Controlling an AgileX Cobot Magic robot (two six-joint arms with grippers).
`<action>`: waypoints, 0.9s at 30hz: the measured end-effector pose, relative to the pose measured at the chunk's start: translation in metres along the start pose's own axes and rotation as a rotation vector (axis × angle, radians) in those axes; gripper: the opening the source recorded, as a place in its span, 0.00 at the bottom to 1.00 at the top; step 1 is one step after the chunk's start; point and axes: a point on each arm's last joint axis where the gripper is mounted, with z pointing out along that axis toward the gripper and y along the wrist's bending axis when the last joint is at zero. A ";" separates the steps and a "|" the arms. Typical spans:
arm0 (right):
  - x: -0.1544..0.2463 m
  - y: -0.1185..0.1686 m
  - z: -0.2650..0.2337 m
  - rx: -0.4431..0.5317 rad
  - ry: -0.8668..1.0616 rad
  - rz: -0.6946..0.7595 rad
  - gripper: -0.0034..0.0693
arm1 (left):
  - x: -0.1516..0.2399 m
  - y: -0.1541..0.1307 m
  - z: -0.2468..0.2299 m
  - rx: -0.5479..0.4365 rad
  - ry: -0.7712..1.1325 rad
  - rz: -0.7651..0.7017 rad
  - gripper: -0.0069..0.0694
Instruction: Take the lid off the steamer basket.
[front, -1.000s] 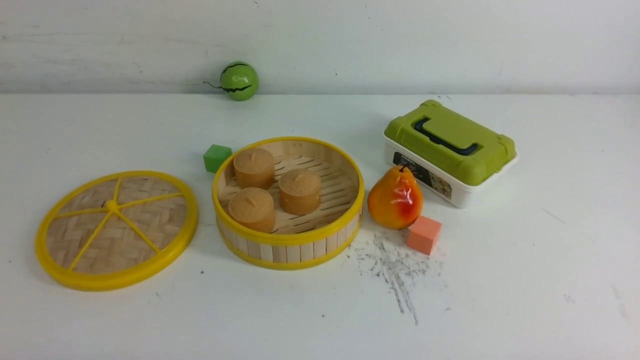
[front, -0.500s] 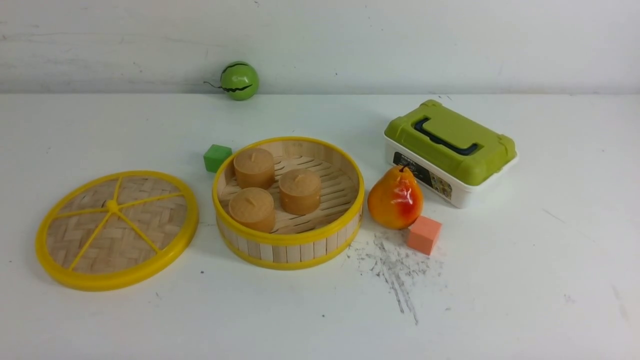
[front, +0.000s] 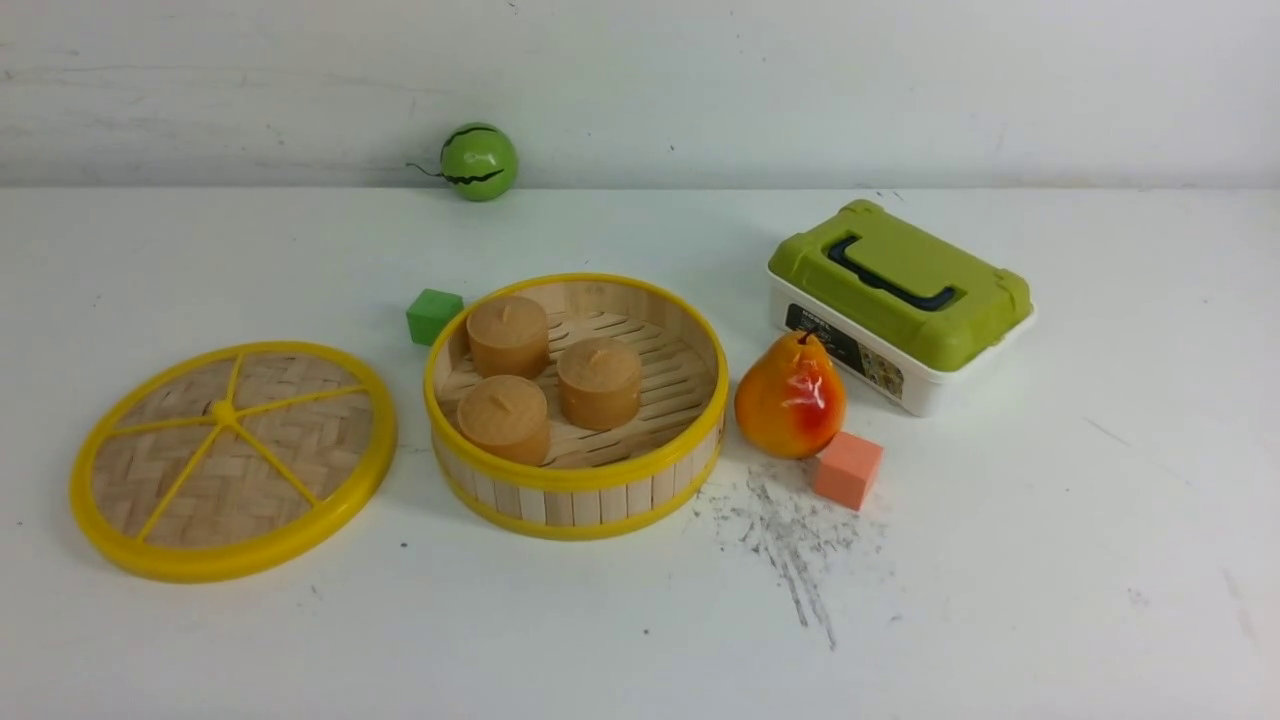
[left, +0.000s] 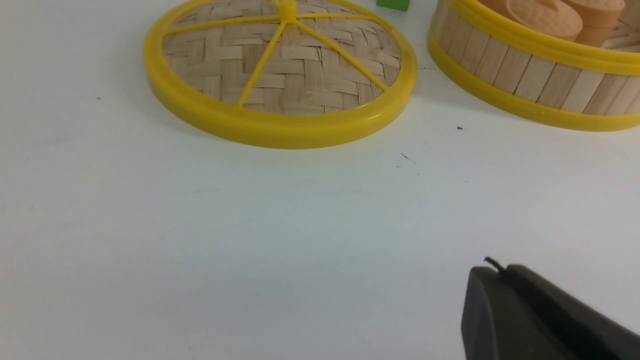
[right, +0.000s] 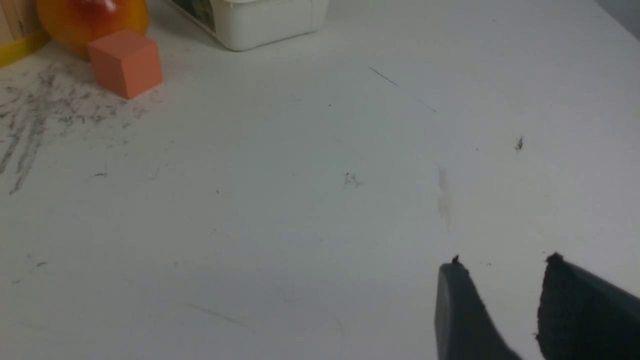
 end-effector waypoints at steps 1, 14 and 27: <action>0.000 0.000 0.000 0.000 0.000 0.000 0.38 | 0.000 0.000 0.000 0.000 0.000 0.000 0.09; 0.000 0.000 0.000 0.000 0.000 0.000 0.38 | 0.000 0.000 0.000 0.000 0.000 0.000 0.10; 0.000 0.000 0.000 0.000 0.000 0.000 0.38 | 0.000 0.000 0.000 0.000 0.000 0.000 0.12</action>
